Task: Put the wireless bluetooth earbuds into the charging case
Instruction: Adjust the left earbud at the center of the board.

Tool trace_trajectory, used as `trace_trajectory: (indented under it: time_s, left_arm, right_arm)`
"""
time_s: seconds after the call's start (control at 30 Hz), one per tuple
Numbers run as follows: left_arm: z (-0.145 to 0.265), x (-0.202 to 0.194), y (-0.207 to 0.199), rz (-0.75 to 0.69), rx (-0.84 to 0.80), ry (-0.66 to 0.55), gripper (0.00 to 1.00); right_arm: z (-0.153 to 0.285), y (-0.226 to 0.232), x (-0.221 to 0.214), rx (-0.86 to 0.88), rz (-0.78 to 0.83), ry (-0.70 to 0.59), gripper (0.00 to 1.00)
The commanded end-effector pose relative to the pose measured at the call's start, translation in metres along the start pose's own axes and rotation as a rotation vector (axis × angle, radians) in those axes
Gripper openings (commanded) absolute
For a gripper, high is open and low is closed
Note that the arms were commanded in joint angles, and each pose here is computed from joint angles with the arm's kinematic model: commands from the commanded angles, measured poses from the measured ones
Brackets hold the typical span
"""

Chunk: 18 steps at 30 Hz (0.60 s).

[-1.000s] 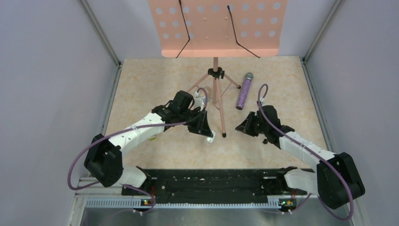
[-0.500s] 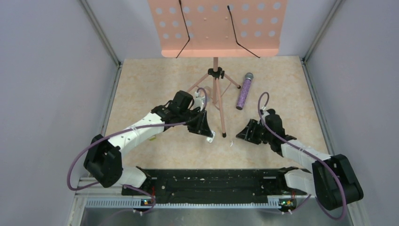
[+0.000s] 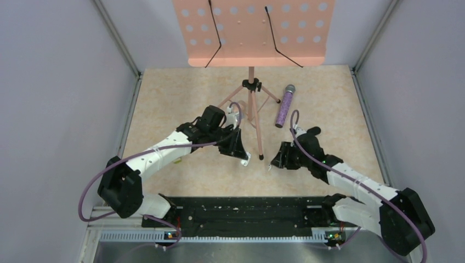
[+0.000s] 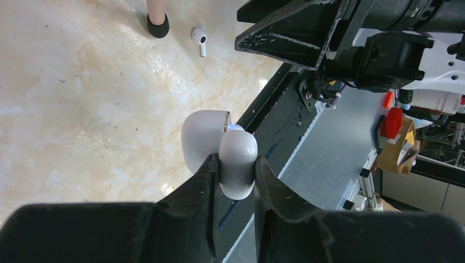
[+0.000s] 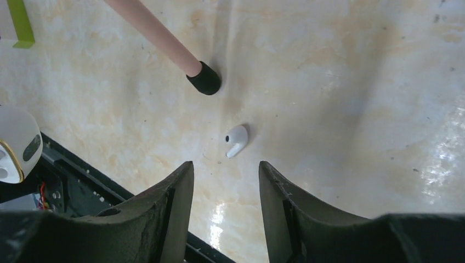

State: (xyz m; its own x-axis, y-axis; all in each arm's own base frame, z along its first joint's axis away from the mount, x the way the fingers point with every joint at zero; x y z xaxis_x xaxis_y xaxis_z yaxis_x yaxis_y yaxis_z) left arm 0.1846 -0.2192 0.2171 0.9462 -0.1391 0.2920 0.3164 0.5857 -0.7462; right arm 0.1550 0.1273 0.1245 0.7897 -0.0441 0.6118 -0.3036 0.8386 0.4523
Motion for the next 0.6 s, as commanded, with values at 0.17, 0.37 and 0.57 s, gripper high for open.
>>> trace_trajectory:
  time_s: [0.17,0.37,0.57]
  left_arm:
    - [0.005,0.009,-0.009,-0.023,-0.015,-0.042,0.0]
    - [0.005,0.008,-0.009,-0.023,-0.014,-0.043,0.0]
    - [0.006,0.007,-0.009,-0.024,-0.013,-0.044,0.0]
  right_arm:
    - [-0.022,0.03,0.013,-0.185,0.004,0.045,0.42]
    - [-0.041,0.036,0.005,-0.251,0.035,0.111,0.41]
    - [-0.051,0.035,0.0,-0.319,0.067,0.145,0.34]
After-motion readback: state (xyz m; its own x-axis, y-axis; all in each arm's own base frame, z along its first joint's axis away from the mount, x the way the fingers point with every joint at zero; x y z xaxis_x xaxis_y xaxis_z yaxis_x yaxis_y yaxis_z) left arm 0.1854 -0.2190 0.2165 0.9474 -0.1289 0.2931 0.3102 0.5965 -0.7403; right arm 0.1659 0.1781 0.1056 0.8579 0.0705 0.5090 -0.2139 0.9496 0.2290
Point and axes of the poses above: each gripper's point midway between its finger pads, its own z axis back along the fingers, its own y axis along the line the jaws close on, x = y × z, the point moved 10 cm from there along z, back along the fingers, and after that the axes turned 9 degrees about z, right-handed, at the moved point
